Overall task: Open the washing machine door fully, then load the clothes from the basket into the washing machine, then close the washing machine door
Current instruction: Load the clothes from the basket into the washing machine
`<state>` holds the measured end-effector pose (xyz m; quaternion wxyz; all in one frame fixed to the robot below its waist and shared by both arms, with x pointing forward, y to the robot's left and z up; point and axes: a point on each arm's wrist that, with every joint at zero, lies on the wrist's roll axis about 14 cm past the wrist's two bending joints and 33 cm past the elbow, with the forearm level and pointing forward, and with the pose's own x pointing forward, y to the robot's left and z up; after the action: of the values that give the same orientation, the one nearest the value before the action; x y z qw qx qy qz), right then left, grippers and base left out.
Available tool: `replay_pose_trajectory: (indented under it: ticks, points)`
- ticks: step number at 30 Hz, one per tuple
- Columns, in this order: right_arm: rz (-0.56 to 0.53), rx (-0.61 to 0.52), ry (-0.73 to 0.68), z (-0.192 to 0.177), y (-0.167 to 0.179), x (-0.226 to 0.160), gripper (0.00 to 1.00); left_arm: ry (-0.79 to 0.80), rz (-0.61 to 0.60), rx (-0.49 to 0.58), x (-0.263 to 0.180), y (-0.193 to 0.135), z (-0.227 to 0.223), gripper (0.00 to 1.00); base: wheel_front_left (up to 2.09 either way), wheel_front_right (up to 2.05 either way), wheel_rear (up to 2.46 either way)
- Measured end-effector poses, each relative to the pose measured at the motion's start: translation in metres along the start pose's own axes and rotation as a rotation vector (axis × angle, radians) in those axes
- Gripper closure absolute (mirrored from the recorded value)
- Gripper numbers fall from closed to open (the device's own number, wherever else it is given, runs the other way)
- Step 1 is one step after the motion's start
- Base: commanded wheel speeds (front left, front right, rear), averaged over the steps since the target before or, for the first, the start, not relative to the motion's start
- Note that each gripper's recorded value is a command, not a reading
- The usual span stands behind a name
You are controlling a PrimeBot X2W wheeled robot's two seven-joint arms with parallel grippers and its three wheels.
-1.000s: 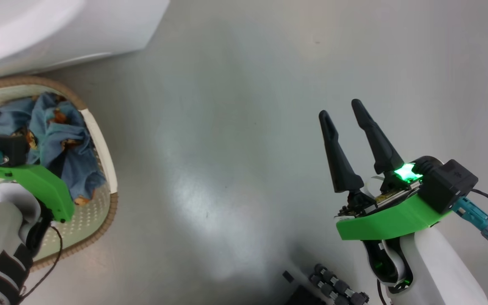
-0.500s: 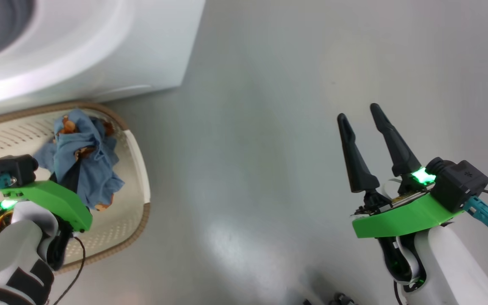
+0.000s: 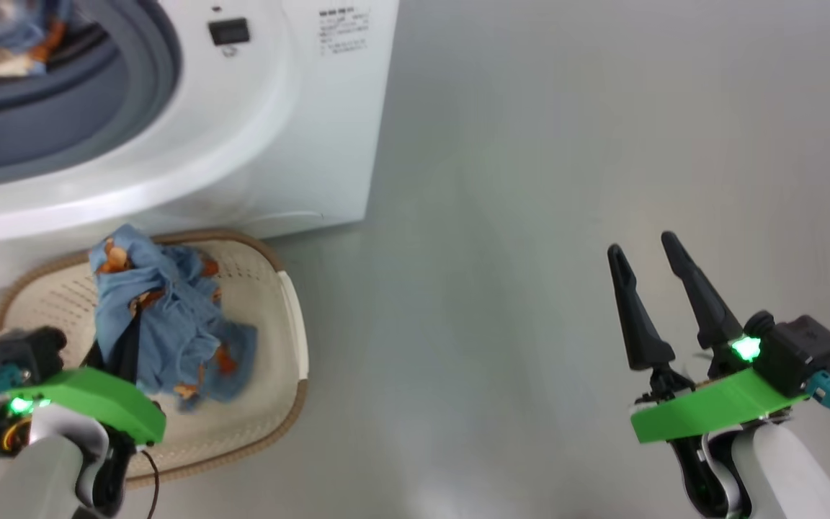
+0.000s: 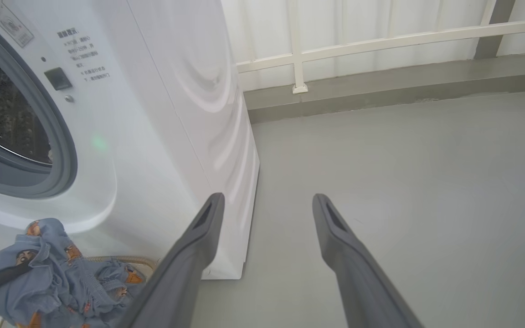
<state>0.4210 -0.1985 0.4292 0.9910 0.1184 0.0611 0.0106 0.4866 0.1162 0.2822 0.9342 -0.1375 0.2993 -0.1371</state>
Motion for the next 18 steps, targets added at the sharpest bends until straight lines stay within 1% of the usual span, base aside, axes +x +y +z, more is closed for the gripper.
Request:
replay_pose_trajectory:
  ticks: [11,18]
  points:
    - [0.003,0.026,-0.038,0.018,0.001,-0.029,0.0,-0.216,0.058,0.019,-0.059,0.003,0.05,1.0,0.0,0.0,0.0]
    - [0.002,0.025,-0.061,0.027,-0.001,-0.047,0.0,-0.34,0.104,0.047,-0.101,0.007,0.074,1.0,0.0,0.0,0.0]
